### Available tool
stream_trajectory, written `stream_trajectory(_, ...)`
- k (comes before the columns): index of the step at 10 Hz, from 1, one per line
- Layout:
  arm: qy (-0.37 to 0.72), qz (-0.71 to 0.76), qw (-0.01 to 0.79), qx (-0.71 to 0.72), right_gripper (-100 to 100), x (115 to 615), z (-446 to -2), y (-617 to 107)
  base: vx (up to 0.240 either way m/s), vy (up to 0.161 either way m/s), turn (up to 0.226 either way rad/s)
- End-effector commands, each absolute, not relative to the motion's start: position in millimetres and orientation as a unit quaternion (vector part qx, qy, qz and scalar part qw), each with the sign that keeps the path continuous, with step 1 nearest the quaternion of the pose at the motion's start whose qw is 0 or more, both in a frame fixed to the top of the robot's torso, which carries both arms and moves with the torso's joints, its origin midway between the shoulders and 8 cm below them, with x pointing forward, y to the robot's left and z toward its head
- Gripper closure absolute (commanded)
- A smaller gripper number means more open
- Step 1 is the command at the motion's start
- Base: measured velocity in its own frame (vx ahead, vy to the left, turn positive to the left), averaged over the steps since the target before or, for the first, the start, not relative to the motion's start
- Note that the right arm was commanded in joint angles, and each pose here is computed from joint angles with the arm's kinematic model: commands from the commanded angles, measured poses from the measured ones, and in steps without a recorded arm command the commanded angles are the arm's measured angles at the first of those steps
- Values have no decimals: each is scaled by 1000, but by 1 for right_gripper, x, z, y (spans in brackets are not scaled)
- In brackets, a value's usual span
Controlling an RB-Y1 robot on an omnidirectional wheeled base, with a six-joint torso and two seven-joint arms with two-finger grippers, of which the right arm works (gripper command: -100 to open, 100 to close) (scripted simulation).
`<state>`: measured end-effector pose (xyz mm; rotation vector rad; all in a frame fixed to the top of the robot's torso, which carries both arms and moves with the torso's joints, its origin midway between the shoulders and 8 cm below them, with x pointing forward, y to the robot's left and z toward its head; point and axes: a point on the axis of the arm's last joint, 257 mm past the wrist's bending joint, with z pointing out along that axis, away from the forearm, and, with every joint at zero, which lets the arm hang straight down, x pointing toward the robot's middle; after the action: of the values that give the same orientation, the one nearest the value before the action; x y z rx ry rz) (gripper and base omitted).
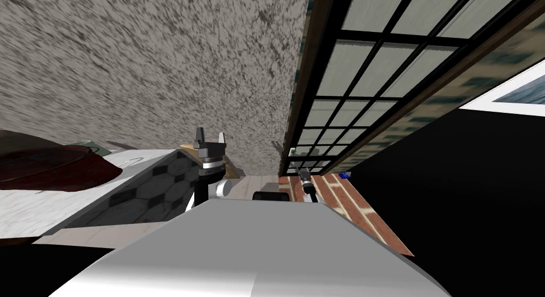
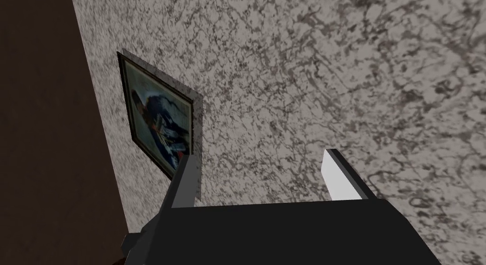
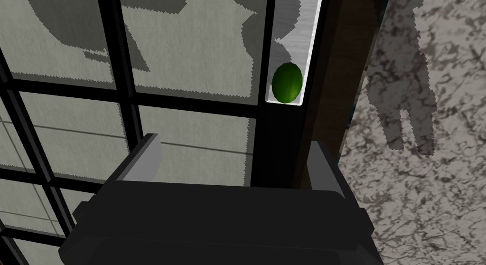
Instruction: Pull the door open
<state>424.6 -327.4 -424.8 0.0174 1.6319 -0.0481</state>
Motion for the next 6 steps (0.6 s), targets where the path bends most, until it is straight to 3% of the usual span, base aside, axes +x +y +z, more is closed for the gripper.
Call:
stream_trajectory(1, 733, -37, 679, 21, -100, 416, -429, -348, -14, 8, 155)
stream_trajectory(6, 731, -65, 677, 51, -100, 407, -430, -383, 28, -10, 133)
